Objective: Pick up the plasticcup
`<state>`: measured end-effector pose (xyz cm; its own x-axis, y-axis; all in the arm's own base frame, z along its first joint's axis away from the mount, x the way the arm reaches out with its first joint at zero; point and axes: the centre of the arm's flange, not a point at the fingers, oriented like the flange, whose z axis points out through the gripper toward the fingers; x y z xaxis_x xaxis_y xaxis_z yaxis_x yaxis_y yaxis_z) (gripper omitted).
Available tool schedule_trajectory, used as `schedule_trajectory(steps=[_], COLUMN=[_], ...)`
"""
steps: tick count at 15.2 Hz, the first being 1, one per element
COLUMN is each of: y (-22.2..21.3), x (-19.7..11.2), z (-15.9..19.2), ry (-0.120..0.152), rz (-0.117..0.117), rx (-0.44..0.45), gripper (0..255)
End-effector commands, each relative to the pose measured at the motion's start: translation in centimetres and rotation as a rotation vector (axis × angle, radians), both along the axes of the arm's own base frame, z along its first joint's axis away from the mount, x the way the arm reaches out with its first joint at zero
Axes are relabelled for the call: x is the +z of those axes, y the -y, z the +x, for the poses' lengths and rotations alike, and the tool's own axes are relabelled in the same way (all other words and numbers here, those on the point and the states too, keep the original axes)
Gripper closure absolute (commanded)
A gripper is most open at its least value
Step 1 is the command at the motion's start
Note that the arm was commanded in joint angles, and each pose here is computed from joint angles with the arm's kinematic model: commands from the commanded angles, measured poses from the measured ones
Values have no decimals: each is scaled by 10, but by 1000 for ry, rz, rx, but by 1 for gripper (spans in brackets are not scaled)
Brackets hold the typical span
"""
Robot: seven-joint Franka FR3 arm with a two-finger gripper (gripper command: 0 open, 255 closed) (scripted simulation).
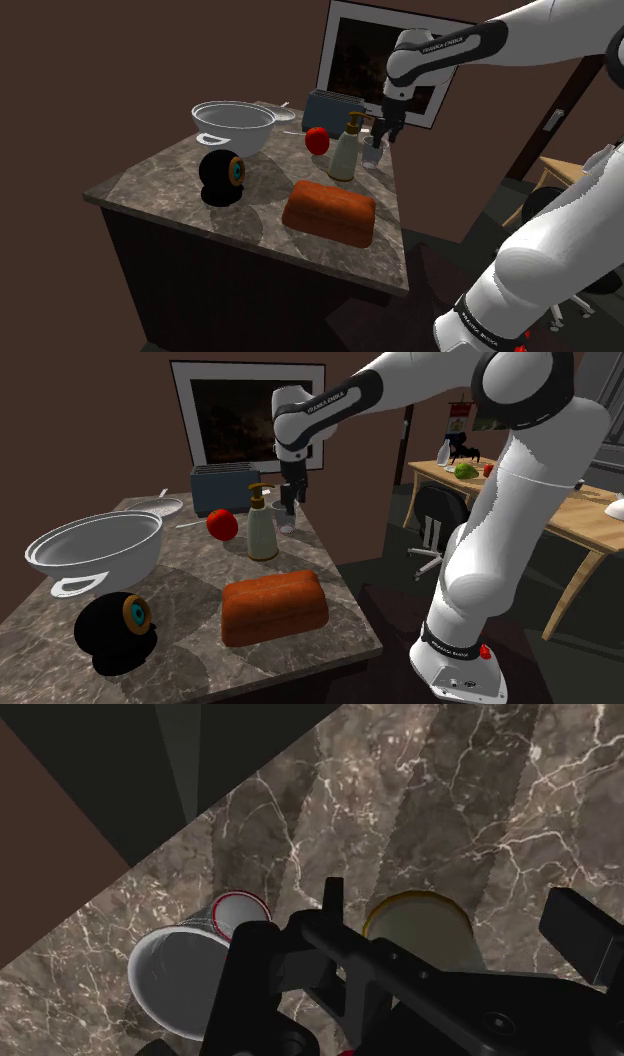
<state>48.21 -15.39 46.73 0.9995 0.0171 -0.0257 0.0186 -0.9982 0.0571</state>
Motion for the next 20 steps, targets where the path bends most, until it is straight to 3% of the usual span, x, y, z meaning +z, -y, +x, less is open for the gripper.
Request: schedule_trajectory(steps=[1,12,20], y=[19,109,109], x=[-11,-58,-98], z=[17,113,114], ry=[4,28,28], rz=[-6,-36,-36], rx=[3,13,13], gripper=[0,0,0])
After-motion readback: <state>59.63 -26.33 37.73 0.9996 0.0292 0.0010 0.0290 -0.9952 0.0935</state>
